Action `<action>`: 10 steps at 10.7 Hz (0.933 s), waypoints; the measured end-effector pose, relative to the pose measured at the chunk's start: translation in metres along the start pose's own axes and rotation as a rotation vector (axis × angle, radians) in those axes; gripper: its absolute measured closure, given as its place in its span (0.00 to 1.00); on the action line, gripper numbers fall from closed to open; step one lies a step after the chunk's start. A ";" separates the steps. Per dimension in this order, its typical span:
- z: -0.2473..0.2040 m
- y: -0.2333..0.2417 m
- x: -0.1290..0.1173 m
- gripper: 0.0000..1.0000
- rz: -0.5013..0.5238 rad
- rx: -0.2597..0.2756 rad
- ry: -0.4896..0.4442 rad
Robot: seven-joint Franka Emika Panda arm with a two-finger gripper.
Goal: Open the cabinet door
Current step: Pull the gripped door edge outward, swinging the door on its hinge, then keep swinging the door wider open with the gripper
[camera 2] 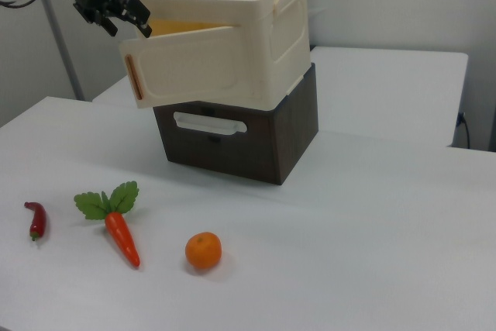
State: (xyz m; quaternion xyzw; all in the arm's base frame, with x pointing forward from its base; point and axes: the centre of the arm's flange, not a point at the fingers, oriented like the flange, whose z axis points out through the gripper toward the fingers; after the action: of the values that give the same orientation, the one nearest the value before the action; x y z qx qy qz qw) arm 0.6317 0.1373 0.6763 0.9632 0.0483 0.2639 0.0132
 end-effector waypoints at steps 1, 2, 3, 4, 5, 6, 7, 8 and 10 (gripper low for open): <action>0.000 0.002 -0.001 0.00 -0.001 -0.004 -0.011; 0.001 0.005 -0.004 0.00 -0.014 -0.010 -0.037; 0.000 0.010 -0.006 0.00 -0.023 -0.016 -0.056; -0.002 0.013 -0.007 0.00 -0.022 -0.020 -0.064; -0.005 0.014 -0.007 0.00 -0.024 -0.021 -0.063; -0.007 0.015 -0.007 0.00 -0.026 -0.020 -0.060; -0.008 0.015 -0.007 0.00 -0.026 -0.021 -0.060; -0.008 0.015 -0.007 0.00 -0.026 -0.021 -0.060; -0.019 0.010 -0.003 0.00 -0.031 -0.014 -0.037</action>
State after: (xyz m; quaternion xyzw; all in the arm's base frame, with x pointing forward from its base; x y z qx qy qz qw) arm 0.6201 0.1267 0.6920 0.9670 0.0611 0.2462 0.0249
